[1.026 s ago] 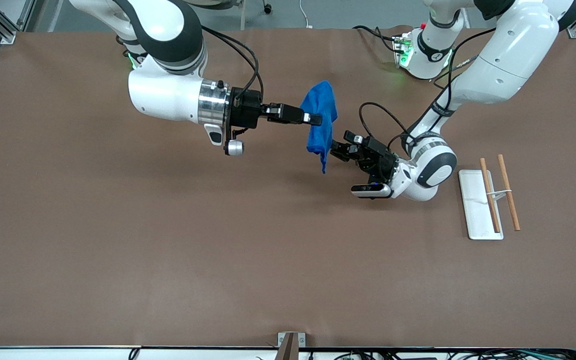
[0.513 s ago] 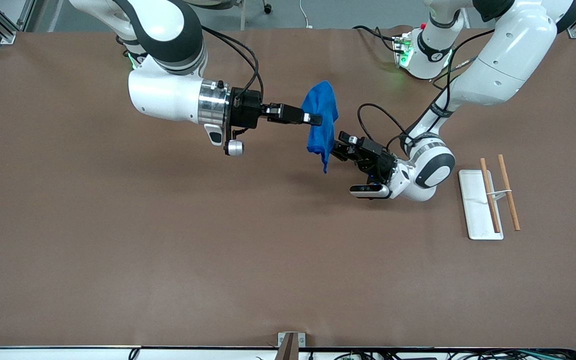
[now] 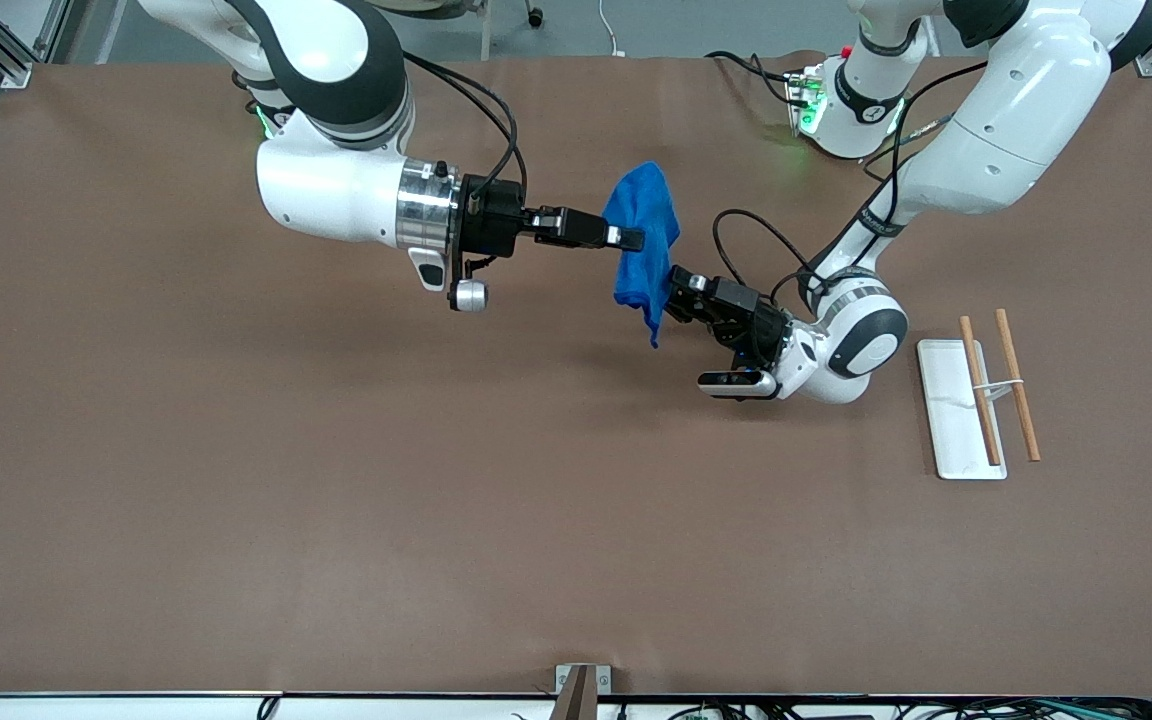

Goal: Right arm passes towel to left arm to hang
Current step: 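Carry the towel toward the left gripper and grasp its hanging edge, then open the right gripper while the left gripper pulls the towel away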

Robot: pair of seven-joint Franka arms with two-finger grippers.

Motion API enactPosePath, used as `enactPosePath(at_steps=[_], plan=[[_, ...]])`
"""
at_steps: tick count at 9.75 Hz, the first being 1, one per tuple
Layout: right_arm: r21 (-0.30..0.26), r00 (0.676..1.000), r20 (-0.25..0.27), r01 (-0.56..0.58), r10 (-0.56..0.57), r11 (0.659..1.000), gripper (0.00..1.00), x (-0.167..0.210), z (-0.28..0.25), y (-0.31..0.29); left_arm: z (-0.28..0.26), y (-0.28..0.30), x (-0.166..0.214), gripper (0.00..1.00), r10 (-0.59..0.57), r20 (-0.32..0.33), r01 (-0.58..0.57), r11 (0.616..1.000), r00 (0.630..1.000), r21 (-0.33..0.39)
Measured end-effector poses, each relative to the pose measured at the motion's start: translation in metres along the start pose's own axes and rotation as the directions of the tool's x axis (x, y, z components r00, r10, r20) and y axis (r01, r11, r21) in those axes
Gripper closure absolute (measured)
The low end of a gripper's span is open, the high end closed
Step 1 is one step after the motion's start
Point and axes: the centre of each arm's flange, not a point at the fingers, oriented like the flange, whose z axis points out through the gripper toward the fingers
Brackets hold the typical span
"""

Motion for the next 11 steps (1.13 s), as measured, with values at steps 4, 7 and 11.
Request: enactPosePath(at_steps=[4, 7, 11], plan=[[0.0, 1.0, 0.0, 0.0, 0.0, 1.0, 0.95, 0.0, 0.0, 0.0, -0.02, 0.03, 0.01, 0.97, 0.004, -0.031, -0.004, 1.0, 0.999, -0.016], [-0.034, 0.999, -0.028, 0.028, -0.029, 0.999, 0.65, 0.01, -0.006, 0.005, -0.04, 0.084, 0.017, 0.97, -0.062, -0.059, 0.061, 0.998, 0.996, -0.009], [-0.237, 0.976, -0.124, 0.147, -0.18, 0.96, 0.01, 0.072, -0.064, 0.031, -0.067, 0.193, 0.012, 0.97, -0.255, -0.178, 0.275, 0.956, 0.95, 0.099]])
